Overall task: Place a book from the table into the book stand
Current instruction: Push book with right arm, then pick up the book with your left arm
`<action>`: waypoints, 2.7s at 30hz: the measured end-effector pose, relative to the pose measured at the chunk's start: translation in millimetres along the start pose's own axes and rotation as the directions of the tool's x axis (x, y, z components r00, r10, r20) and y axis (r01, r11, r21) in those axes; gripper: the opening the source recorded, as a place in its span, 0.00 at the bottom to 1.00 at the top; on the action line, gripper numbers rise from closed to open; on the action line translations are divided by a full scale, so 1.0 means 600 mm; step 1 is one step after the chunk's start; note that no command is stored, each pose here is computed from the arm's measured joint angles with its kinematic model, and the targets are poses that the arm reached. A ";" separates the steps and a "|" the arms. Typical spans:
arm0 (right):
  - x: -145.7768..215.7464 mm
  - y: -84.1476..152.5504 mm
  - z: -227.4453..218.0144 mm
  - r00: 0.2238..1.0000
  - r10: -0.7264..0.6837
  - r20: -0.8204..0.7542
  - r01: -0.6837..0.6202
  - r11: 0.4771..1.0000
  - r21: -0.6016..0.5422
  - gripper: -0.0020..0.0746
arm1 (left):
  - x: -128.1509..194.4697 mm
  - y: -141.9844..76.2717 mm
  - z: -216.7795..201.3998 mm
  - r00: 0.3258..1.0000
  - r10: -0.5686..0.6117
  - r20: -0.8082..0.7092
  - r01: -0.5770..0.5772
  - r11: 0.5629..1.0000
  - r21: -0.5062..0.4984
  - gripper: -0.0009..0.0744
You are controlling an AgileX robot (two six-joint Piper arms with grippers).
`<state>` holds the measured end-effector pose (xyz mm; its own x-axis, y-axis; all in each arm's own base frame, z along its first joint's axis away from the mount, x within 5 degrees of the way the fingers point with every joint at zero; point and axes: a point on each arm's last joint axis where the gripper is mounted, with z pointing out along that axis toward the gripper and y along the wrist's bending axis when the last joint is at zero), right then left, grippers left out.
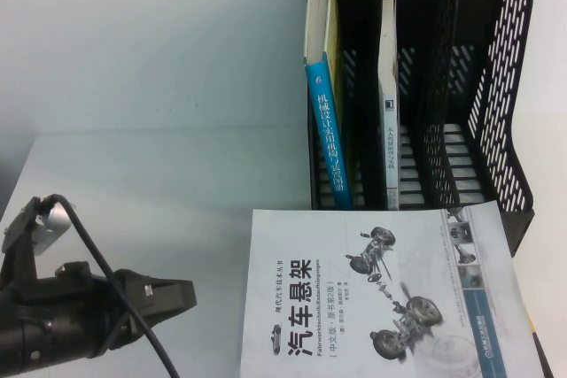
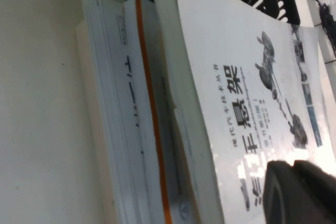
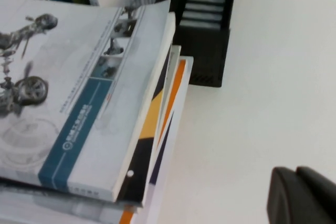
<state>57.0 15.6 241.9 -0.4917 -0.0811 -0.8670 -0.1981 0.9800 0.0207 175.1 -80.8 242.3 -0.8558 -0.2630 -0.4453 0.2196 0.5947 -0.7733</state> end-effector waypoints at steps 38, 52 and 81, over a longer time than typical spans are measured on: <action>-0.080 0.018 0.261 0.825 0.184 -0.534 -0.357 0.902 -0.241 0.02 | -0.014 0.005 0.000 0.994 -0.065 0.090 0.067 0.997 -0.024 0.01; -0.088 0.056 0.293 0.835 0.162 -0.525 -0.352 0.892 -0.284 0.02 | -0.011 0.003 0.000 0.993 -0.090 0.071 0.091 0.996 -0.013 0.06; -0.087 0.085 0.312 0.826 0.107 -0.553 -0.339 0.879 -0.335 0.02 | -0.062 0.109 0.011 0.945 -0.279 -0.172 0.295 0.953 0.074 0.80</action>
<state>231.4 104.0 194.7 -0.8966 -0.0625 -0.4383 -0.2916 0.8283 0.4785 224.7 -37.1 205.2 -0.9505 -0.2835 -0.1274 -0.0084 0.4331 -0.9013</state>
